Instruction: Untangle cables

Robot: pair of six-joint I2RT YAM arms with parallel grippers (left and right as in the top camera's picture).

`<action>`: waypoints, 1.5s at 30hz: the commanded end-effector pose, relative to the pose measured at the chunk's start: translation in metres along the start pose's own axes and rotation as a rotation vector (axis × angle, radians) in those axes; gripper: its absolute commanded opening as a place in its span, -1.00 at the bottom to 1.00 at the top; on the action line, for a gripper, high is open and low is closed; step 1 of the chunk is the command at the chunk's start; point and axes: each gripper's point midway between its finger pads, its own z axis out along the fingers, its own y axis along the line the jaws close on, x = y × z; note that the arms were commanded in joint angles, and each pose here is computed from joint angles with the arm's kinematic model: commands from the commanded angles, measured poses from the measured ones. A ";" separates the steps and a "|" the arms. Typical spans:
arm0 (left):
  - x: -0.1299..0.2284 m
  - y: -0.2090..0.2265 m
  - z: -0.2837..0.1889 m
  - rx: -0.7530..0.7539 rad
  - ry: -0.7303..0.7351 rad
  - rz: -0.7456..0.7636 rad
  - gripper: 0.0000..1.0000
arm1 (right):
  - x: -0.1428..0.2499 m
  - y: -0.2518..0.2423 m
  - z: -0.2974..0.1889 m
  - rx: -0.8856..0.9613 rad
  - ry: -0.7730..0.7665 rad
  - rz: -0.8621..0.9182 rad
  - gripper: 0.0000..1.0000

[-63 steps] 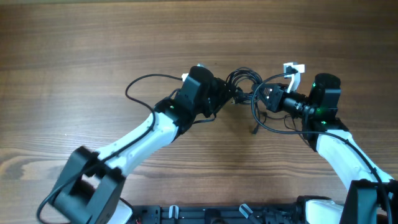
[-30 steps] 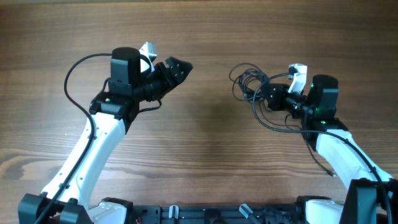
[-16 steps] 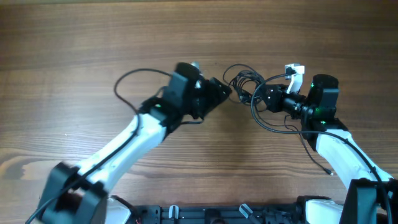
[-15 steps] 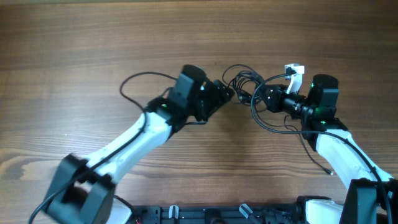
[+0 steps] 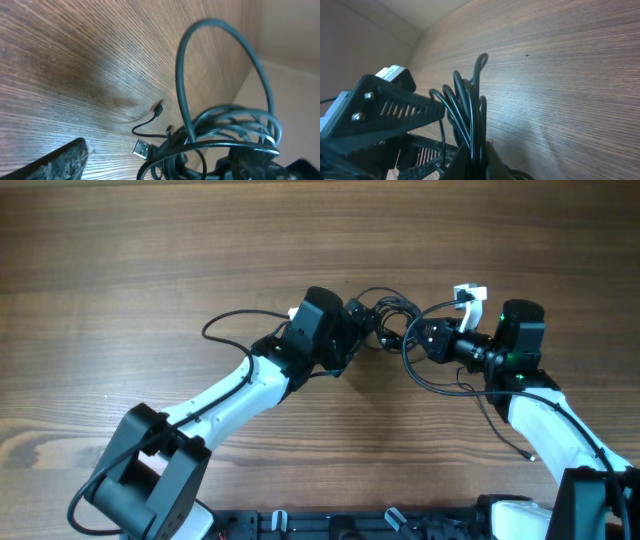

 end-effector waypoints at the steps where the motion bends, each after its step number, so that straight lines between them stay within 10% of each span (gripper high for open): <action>1: -0.008 0.012 0.004 -0.044 -0.041 -0.061 0.80 | 0.002 0.009 0.000 -0.053 0.017 -0.015 -0.91; 19: -0.026 0.034 0.008 -0.118 -0.139 -0.105 0.87 | 0.005 0.021 -0.001 -0.123 0.038 -0.020 -0.91; 26: -0.006 0.048 0.025 -0.153 -0.027 -0.051 0.33 | -0.001 0.032 -0.002 -0.176 0.023 -0.061 -0.91; 36: 0.057 0.033 0.009 0.056 0.428 0.548 -0.35 | -0.040 -0.029 -0.008 0.185 -0.171 -0.086 -0.91; 45: 0.026 0.069 -0.029 0.049 0.561 0.520 -0.59 | -0.072 -0.063 -0.051 0.267 -0.315 0.041 -0.91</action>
